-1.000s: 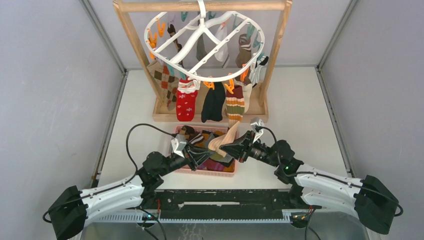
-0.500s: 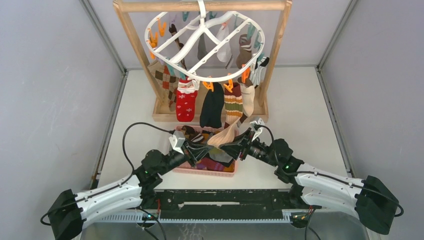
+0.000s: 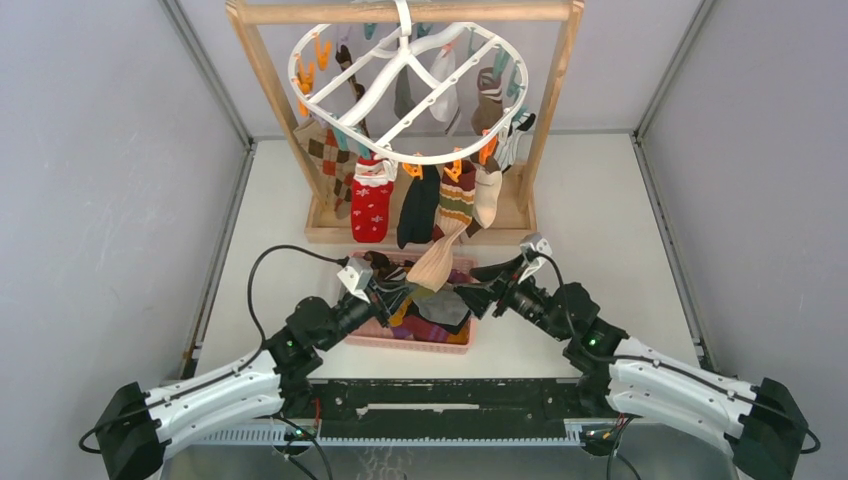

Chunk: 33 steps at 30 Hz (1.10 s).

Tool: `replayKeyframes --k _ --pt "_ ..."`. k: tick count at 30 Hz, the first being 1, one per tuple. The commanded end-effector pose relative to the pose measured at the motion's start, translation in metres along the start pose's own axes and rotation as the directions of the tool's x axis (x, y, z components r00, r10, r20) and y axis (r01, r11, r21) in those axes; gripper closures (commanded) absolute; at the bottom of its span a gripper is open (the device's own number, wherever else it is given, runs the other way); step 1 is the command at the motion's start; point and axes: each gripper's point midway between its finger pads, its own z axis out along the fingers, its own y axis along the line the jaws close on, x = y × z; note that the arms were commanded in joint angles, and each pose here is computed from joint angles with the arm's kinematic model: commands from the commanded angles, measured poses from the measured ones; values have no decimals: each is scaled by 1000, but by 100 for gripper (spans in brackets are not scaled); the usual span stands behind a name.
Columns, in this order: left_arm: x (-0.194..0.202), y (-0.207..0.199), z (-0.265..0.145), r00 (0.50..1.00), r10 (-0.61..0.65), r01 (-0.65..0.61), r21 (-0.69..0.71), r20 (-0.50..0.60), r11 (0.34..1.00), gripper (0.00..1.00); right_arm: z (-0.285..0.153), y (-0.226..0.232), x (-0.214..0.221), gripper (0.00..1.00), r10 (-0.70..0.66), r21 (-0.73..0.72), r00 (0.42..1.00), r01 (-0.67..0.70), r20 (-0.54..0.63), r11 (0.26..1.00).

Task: Remove the socks clipped to the hanger
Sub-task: Remove the sock from the hanger.

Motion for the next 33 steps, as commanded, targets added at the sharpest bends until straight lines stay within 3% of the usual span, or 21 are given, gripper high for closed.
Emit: replayKeyframes --k 1,4,8,11,17,22,33 --pt "-46 2 4 994 43 -38 -49 101 998 100 -10 -5 -24 24 -68 71 995 62 75 996" --pt "-48 4 2 993 53 -47 -61 103 997 100 -15 0 -36 20 -97 76 990 90 99 993" --pt "-52 4 1 992 59 -52 -67 109 996 100 -18 5 -54 3 -133 85 983 122 126 989" --pt "-53 5 0 992 65 -57 -70 109 996 100 -18 11 -69 0 -163 86 974 151 160 985" --pt "-54 5 0 991 73 -65 -74 108 995 100 -19 25 -112 1 -247 116 935 224 257 968" --pt "-53 7 0 991 81 -72 -84 105 994 100 -19 38 -145 7 -325 143 887 294 327 945" --pt "-52 8 -1 991 88 -79 -88 102 993 100 9 56 -192 23 -509 231 795 455 331 860"
